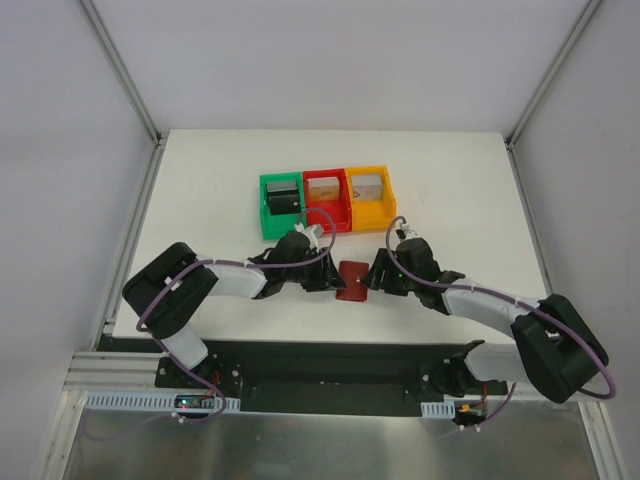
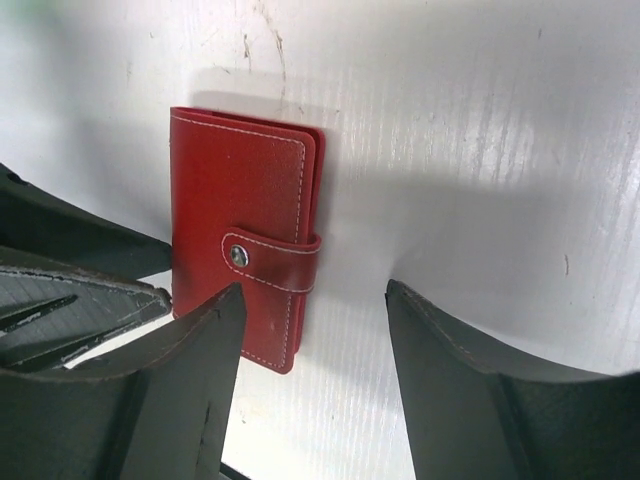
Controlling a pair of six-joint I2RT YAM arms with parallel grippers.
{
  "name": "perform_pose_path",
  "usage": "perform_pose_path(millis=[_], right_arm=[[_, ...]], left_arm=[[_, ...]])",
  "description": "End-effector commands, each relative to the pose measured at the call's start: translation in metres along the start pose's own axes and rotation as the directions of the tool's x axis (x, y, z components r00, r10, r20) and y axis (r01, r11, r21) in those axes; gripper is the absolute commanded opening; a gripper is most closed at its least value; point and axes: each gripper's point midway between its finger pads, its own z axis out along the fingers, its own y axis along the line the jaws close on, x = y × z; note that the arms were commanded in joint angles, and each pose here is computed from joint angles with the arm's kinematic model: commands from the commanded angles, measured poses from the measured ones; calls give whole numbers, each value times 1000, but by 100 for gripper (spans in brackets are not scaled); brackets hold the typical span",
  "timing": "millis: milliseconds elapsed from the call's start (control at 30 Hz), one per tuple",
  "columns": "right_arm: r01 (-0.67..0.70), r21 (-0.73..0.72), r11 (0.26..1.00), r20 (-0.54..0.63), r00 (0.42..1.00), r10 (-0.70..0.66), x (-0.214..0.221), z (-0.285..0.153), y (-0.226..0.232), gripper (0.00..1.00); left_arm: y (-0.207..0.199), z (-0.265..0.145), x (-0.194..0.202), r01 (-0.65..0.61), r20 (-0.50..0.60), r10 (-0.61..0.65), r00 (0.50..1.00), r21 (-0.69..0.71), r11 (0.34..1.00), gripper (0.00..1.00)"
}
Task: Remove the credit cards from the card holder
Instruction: Pick up the card holder from the center of the board.
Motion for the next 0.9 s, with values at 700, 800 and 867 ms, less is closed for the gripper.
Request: perform_pose_path(millis=[700, 800, 867], right_arm=[[-20, 3, 1000, -186, 982, 20, 58, 15, -11, 45], [-30, -2, 1000, -189, 982, 29, 60, 17, -10, 42], [-33, -4, 999, -185, 982, 32, 60, 17, -9, 38]], left_arm=[[-7, 4, -10, -40, 10, 40, 999, -30, 999, 22], [-6, 5, -6, -35, -2, 35, 999, -25, 999, 20], [-5, 5, -5, -35, -7, 35, 999, -20, 999, 18]])
